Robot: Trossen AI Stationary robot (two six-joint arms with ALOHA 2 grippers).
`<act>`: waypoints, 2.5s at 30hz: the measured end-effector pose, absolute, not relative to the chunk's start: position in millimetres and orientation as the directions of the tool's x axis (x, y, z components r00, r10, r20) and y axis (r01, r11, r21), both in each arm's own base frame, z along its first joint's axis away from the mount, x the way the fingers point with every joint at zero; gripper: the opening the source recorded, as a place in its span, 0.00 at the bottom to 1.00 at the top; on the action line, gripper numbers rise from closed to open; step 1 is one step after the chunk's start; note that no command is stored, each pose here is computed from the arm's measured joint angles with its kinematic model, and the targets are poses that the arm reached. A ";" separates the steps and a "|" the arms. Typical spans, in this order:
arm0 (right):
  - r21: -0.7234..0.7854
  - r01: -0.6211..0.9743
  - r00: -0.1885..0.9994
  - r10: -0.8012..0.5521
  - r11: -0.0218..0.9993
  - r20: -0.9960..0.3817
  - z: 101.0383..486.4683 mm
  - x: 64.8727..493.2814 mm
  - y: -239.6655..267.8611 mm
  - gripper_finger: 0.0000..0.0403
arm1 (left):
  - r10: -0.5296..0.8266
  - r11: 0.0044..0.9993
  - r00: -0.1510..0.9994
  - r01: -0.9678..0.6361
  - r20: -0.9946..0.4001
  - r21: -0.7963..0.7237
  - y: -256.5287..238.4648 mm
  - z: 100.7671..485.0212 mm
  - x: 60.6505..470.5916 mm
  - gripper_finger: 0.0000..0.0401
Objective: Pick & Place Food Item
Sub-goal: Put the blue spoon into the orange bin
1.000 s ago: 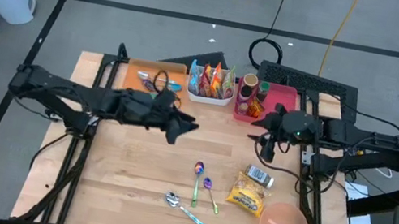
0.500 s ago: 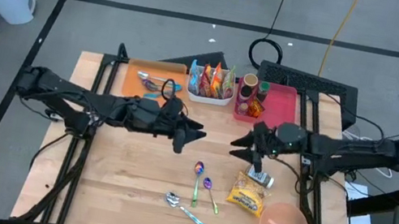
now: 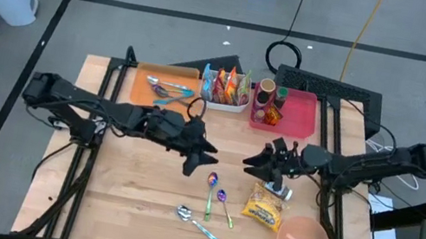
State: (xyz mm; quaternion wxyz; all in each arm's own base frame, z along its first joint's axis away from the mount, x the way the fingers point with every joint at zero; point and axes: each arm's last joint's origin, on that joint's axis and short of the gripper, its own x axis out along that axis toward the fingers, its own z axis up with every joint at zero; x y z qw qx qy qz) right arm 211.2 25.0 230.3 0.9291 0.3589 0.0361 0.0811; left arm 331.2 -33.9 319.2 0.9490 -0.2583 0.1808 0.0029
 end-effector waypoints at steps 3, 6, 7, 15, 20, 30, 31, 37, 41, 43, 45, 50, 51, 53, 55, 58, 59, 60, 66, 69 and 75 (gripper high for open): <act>0.654 -0.127 0.988 0.151 0.745 0.021 240.5 213.7 33.6 0.49 | -0.130 0.876 0.910 -0.080 -0.393 -0.475 -37.4 311.6 332.7 0.50; 0.606 -0.131 0.991 0.118 0.785 0.062 259.9 220.1 42.5 0.49 | -0.154 0.894 0.868 -0.081 -0.473 -0.441 -43.9 300.5 331.7 0.50; 0.585 -0.128 0.992 0.111 0.801 0.065 265.4 222.3 45.4 0.49 | -0.161 0.899 0.845 -0.088 -0.510 -0.429 -46.7 296.3 329.9 0.50; 0.495 -0.111 0.994 0.094 0.862 0.059 304.4 245.7 58.5 0.49 | -0.282 0.881 0.645 -0.119 -0.710 -0.458 -83.0 272.8 310.5 0.50; 0.498 -0.124 0.992 0.103 0.858 0.069 309.8 250.4 64.9 0.49 | -0.343 0.866 0.597 -0.098 -0.725 -0.490 -115.5 269.5 300.3 0.50; 0.459 -0.076 0.997 0.070 0.885 0.029 298.1 251.6 92.8 0.49 | -0.457 0.750 0.580 -0.158 -0.675 -0.643 -164.0 234.5 275.9 0.50; 0.458 -0.082 0.997 0.078 0.885 0.027 297.5 251.5 94.9 0.49 | -0.469 0.724 0.595 -0.165 -0.652 -0.670 -168.0 229.0 273.2 0.50; 0.439 -0.117 0.993 0.117 0.891 0.027 297.2 247.3 104.9 0.49 | -0.391 0.579 0.704 -0.312 -0.593 -0.753 -176.6 198.5 256.0 0.50; 0.403 -0.148 0.989 0.142 0.903 0.044 301.9 243.0 110.6 0.49 | -0.304 0.493 0.725 -0.436 -0.618 -0.753 -174.8 185.1 247.2 0.50; 0.389 -0.166 0.986 0.161 0.906 0.044 306.1 241.7 115.7 0.49 | -0.265 0.466 0.737 -0.468 -0.622 -0.751 -172.4 181.9 246.1 0.50; 0.378 -0.187 0.982 0.183 0.907 0.047 312.6 240.1 121.7 0.49 | -0.234 0.442 0.748 -0.487 -0.621 -0.753 -169.3 180.8 247.2 0.50; 0.346 -0.160 0.986 0.165 0.924 0.016 316.3 231.6 137.3 0.49 | -0.228 0.443 0.712 -0.531 -0.664 -0.722 -159.5 177.0 250.1 0.50; 0.343 -0.154 0.987 0.161 0.927 0.008 315.4 229.2 141.3 0.49 | -0.228 0.446 0.696 -0.547 -0.681 -0.708 -157.1 175.4 250.0 0.50; 0.348 -0.153 0.987 0.163 0.925 -0.001 314.5 223.7 149.0 0.49 | -0.221 0.447 0.679 -0.567 -0.700 -0.692 -153.4 173.5 250.3 0.50; 0.359 -0.153 0.985 0.172 0.921 -0.022 312.0 218.1 157.1 0.49 | -0.218 0.446 0.680 -0.569 -0.700 -0.691 -151.3 173.5 251.5 0.50; 0.362 -0.139 0.984 0.171 0.922 -0.057 307.3 209.7 168.3 0.49 | -0.211 0.453 0.683 -0.565 -0.699 -0.690 -148.2 173.0 254.0 0.50; 0.364 -0.133 0.984 0.165 0.922 -0.059 307.0 207.3 171.2 0.49 | -0.209 0.451 0.685 -0.566 -0.698 -0.690 -147.5 171.2 256.0 0.50; 0.368 -0.127 0.986 0.159 0.921 -0.058 306.8 205.4 173.4 0.49 | -0.214 0.450 0.681 -0.568 -0.700 -0.689 -147.0 169.0 257.9 0.50; 0.371 -0.116 0.986 0.153 0.921 -0.072 303.3 202.2 179.7 0.49 | -0.294 0.425 0.650 -0.568 -0.701 -0.705 -151.6 140.1 274.6 0.50; 0.375 -0.112 0.986 0.151 0.920 -0.076 302.6 202.5 179.8 0.49 | -0.309 0.392 0.662 -0.566 -0.683 -0.726 -155.2 128.9 281.5 0.50; 0.382 -0.112 0.985 0.153 0.917 -0.080 302.2 202.4 179.9 0.49 | -0.329 0.341 0.700 -0.538 -0.634 -0.771 -161.6 111.0 293.0 0.50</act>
